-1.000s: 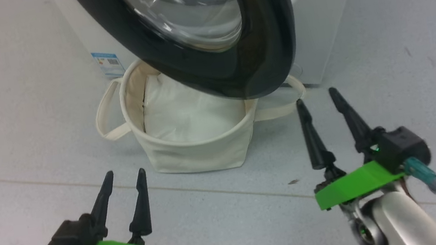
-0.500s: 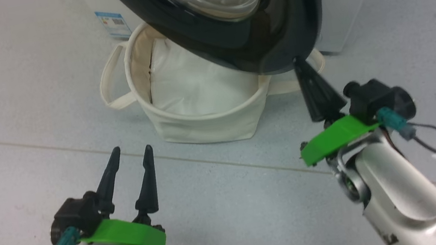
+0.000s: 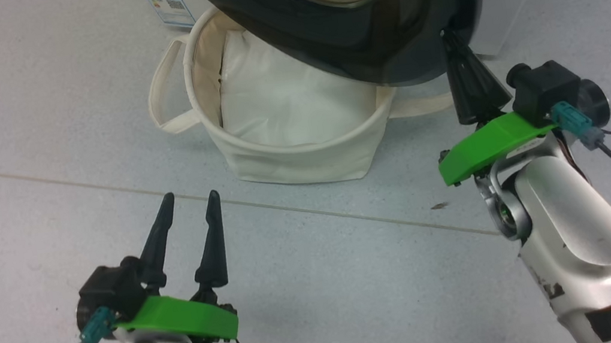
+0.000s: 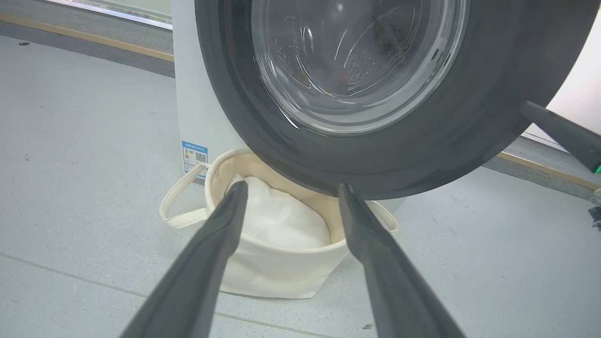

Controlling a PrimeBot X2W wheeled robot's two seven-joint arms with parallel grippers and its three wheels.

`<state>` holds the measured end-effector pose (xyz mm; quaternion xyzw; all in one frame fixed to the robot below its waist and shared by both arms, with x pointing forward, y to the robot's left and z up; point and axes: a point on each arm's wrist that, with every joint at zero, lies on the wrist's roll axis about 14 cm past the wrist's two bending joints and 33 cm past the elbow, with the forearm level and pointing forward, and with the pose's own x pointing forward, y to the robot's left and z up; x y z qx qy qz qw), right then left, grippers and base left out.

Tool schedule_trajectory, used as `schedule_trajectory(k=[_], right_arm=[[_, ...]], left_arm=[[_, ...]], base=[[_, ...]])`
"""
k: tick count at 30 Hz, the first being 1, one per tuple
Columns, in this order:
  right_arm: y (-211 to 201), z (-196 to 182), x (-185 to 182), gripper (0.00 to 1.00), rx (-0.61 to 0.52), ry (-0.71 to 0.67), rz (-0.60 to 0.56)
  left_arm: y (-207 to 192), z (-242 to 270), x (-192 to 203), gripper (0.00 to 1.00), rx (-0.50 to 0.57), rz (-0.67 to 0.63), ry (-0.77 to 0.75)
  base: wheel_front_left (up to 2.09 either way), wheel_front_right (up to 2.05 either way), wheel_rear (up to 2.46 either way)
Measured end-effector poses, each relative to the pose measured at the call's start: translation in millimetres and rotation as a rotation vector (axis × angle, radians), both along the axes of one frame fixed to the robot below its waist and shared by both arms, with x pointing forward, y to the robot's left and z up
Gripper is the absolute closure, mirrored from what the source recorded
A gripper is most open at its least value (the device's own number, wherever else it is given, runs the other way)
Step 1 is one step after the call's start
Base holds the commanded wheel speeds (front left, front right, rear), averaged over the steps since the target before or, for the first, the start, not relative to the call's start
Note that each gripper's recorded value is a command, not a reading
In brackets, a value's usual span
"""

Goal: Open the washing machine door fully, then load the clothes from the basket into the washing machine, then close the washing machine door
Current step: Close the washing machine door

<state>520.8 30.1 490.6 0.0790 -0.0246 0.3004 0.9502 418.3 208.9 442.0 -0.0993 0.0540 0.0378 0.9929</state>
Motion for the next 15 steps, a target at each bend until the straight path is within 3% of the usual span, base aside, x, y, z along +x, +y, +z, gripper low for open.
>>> schedule_trajectory(k=[15], right_arm=[[-28,-4,57,1.00,0.016,-0.008,-0.132]], left_arm=[[-4,-14,14,0.00,-0.005,-0.007,0.030]], base=[[0.00,0.00,0.00]])
